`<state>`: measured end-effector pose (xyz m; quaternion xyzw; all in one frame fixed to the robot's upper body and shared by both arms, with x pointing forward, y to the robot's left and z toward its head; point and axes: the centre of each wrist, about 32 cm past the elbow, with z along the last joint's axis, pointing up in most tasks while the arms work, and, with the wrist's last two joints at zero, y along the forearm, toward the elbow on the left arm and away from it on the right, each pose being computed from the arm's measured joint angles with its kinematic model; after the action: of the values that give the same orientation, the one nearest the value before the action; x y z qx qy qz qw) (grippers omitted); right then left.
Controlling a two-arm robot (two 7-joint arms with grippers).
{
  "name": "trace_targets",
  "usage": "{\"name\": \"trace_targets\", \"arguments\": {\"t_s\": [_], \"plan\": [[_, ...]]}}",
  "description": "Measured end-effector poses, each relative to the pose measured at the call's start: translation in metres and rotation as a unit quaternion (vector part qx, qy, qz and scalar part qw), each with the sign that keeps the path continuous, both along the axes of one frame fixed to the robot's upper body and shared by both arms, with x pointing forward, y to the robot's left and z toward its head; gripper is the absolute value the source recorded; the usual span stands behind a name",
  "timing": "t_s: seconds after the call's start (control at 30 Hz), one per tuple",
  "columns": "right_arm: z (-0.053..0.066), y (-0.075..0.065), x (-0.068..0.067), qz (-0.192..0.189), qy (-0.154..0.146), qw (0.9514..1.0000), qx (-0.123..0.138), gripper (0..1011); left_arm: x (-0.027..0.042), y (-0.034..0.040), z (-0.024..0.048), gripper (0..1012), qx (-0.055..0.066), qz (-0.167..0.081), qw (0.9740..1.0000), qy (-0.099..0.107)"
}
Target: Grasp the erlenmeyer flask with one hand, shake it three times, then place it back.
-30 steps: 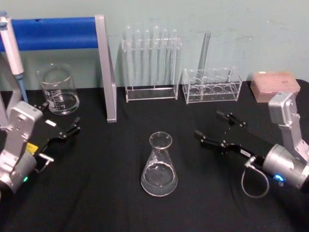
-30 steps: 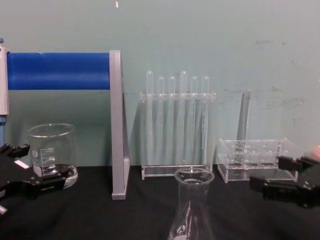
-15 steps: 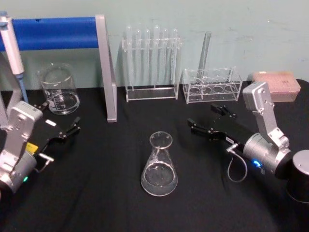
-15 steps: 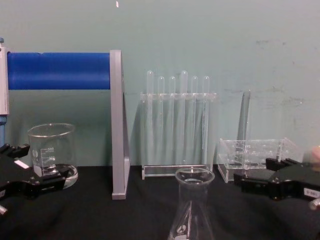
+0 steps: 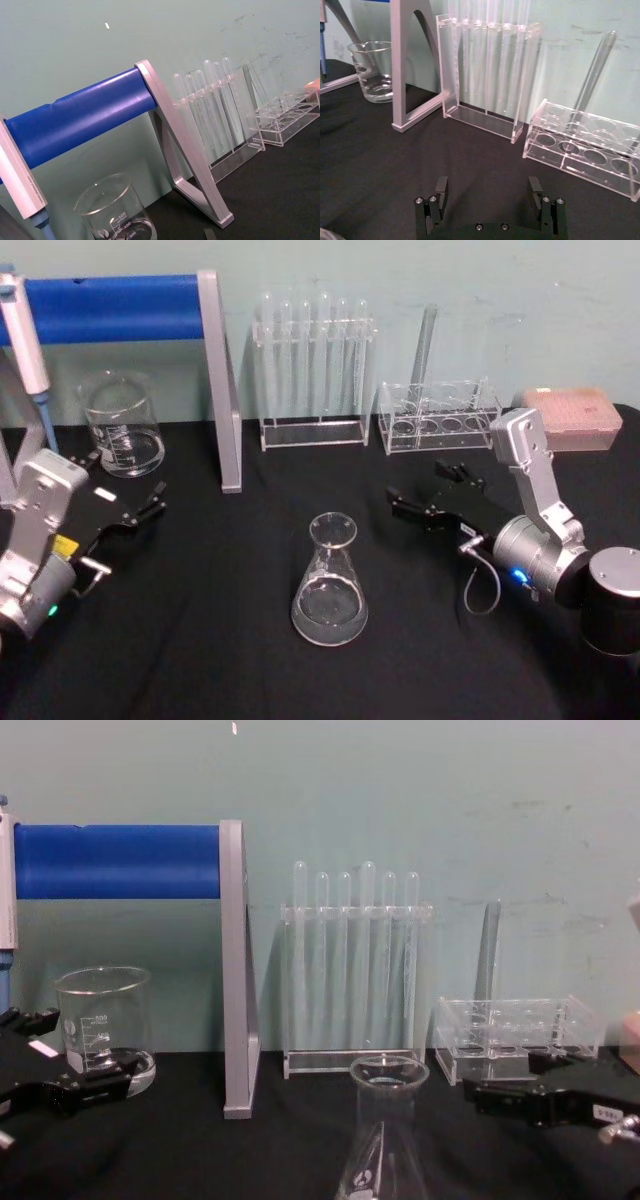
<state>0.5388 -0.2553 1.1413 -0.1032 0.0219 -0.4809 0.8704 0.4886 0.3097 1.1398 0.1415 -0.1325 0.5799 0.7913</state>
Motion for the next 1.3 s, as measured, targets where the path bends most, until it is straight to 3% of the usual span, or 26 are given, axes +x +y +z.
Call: {"name": "trace_targets", "arguments": {"t_s": [1.3], "plan": [[0.0000,-0.0001,-0.0008,0.002,-0.001,1.0000,0.000,1000,0.0000,0.0000,0.0000,1001,0.000,0.000,1.0000,0.000]]}}
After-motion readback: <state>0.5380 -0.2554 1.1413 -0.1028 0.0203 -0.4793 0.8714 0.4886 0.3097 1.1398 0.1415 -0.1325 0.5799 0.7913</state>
